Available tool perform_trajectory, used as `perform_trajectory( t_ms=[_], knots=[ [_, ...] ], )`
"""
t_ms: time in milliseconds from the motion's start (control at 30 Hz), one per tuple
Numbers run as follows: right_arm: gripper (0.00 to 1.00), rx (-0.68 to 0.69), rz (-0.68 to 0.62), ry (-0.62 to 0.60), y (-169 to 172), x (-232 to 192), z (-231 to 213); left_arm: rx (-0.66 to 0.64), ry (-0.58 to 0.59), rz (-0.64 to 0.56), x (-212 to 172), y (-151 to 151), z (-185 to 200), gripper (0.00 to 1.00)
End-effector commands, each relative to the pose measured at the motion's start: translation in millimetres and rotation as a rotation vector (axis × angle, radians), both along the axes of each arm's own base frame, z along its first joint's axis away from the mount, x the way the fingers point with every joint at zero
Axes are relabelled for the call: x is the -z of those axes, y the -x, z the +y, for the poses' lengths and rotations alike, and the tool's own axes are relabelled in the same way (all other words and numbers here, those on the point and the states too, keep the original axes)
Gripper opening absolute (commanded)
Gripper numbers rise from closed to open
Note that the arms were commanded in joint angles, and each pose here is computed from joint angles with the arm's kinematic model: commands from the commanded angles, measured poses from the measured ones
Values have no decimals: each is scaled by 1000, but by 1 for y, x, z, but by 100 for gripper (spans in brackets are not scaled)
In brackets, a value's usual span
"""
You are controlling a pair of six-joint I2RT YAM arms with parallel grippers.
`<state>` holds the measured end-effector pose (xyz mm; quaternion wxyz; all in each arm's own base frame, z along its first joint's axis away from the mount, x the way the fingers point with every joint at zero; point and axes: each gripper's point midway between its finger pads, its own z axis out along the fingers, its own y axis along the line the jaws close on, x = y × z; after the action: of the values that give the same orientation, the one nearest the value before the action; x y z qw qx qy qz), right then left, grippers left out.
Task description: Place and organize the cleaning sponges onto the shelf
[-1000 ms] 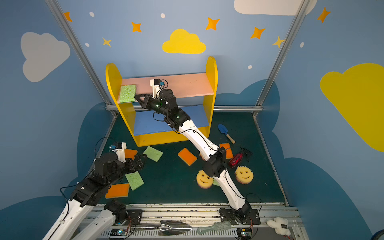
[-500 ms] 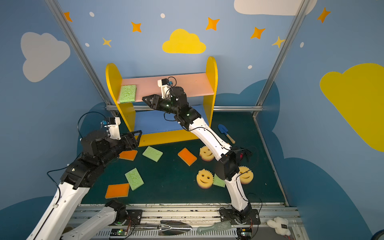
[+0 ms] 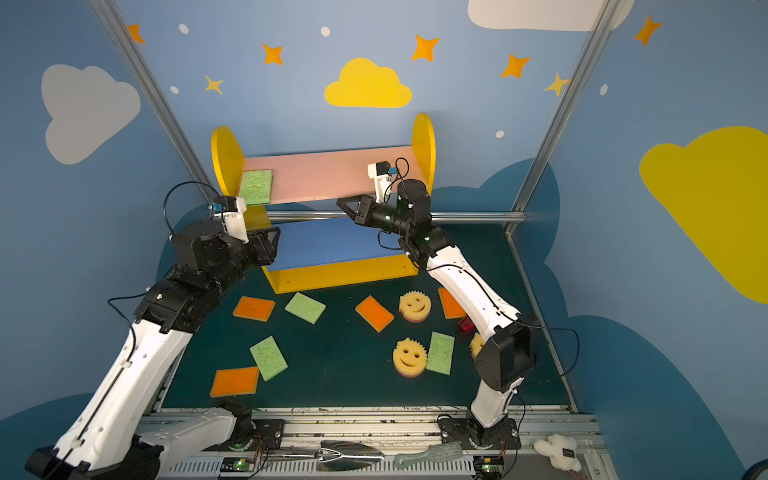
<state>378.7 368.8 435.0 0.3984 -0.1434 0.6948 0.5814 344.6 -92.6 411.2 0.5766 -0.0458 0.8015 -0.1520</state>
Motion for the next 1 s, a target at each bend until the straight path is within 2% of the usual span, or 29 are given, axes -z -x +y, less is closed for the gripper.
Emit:
perform_trajectory(
  t_ms=[0,433,967],
  knots=[
    [15,-13,-70,-36,14,-21,-16,-62,-7,-47,-18,-6,13,3],
    [15,14,-12,-49,7,3,-49,-81,131,-44,-30,-33,35,3],
    [15,26,5,-64,-2,10,-62,-80,169,-34,-29,-57,42,3]
  ],
)
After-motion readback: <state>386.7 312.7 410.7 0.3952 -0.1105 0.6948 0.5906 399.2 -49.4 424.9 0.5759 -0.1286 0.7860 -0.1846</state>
